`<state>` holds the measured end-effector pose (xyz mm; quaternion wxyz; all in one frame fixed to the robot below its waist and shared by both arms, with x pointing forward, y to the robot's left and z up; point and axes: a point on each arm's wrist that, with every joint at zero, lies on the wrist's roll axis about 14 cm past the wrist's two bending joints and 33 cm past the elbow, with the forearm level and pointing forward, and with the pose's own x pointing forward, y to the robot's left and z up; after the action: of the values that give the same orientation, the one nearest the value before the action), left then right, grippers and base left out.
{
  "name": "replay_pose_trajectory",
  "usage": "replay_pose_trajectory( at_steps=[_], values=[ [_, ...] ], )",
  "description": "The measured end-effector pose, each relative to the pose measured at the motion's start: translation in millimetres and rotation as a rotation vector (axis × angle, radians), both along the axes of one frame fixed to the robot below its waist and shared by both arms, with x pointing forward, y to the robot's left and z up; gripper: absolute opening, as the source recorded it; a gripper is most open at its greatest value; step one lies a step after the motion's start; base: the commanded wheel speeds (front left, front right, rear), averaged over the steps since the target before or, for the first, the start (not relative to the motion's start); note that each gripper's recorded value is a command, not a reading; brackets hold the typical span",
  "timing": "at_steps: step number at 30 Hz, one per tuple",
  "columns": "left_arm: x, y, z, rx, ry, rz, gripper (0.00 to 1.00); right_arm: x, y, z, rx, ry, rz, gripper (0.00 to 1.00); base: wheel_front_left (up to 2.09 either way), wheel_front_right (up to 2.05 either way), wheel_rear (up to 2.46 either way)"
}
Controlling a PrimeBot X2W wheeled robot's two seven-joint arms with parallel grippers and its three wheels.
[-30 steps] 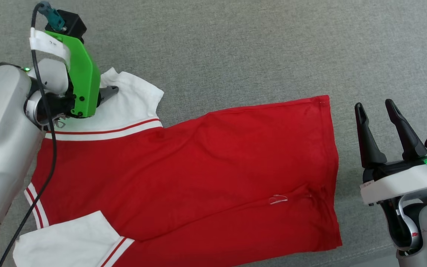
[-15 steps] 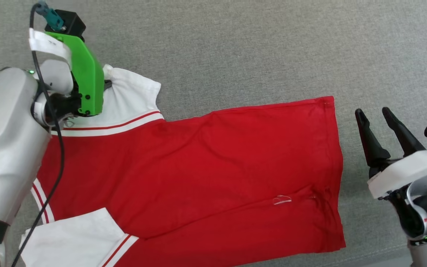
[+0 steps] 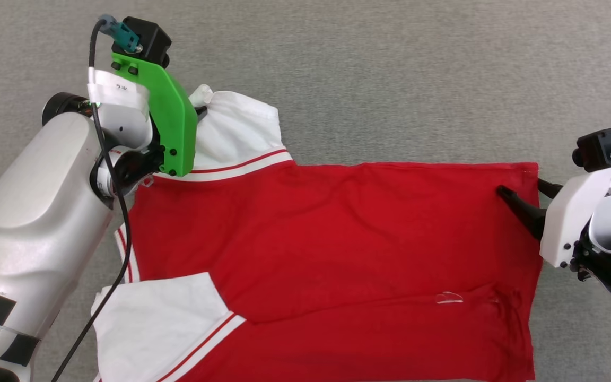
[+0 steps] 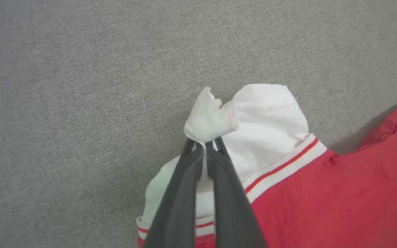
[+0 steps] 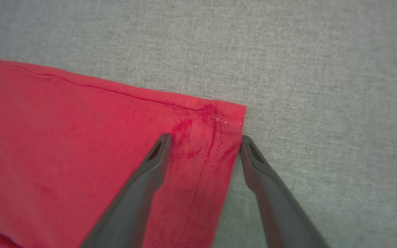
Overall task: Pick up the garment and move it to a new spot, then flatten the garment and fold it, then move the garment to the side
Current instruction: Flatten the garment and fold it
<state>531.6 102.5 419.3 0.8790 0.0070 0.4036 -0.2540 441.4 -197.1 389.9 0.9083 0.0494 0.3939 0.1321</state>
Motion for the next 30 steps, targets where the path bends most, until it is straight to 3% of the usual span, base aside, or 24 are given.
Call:
replay_pose_trajectory(
  at_steps=[8, 9, 11, 16, 22, 30],
  values=[
    [-12.2, 15.5, -3.8, 0.016, -0.005, 0.035, 0.00, -4.9, 16.8, -22.4, -0.001, 0.141, 0.085, 1.00, 0.00, 0.00, 0.00],
    [-13.0, 15.5, -4.1, 0.016, -0.004, 0.037, 0.00, -5.8, 16.2, -23.1, -0.006, 0.151, 0.089, 0.49, 0.00, 0.00, 0.00],
    [-13.5, 14.7, -3.8, 0.016, -0.006, 0.038, 0.00, -7.6, 16.5, -24.4, 0.000, 0.169, 0.089, 0.00, 0.00, 0.00, 0.00],
    [-18.2, 9.4, -3.8, -0.001, -0.011, 0.032, 0.00, -9.9, 18.4, -25.2, 0.019, 0.199, 0.090, 0.00, 0.00, 0.00, 0.00],
    [-25.8, 20.5, 22.2, -0.045, -0.116, 0.108, 0.00, 10.8, 14.9, 22.8, 0.054, -0.021, 0.044, 0.00, 0.00, 0.00, 0.00],
    [-70.4, 43.1, 39.0, -0.125, -0.195, 0.240, 0.00, -21.9, 15.8, 33.9, 0.079, -0.067, 0.019, 0.00, 0.00, 0.00, 0.00]
  ],
)
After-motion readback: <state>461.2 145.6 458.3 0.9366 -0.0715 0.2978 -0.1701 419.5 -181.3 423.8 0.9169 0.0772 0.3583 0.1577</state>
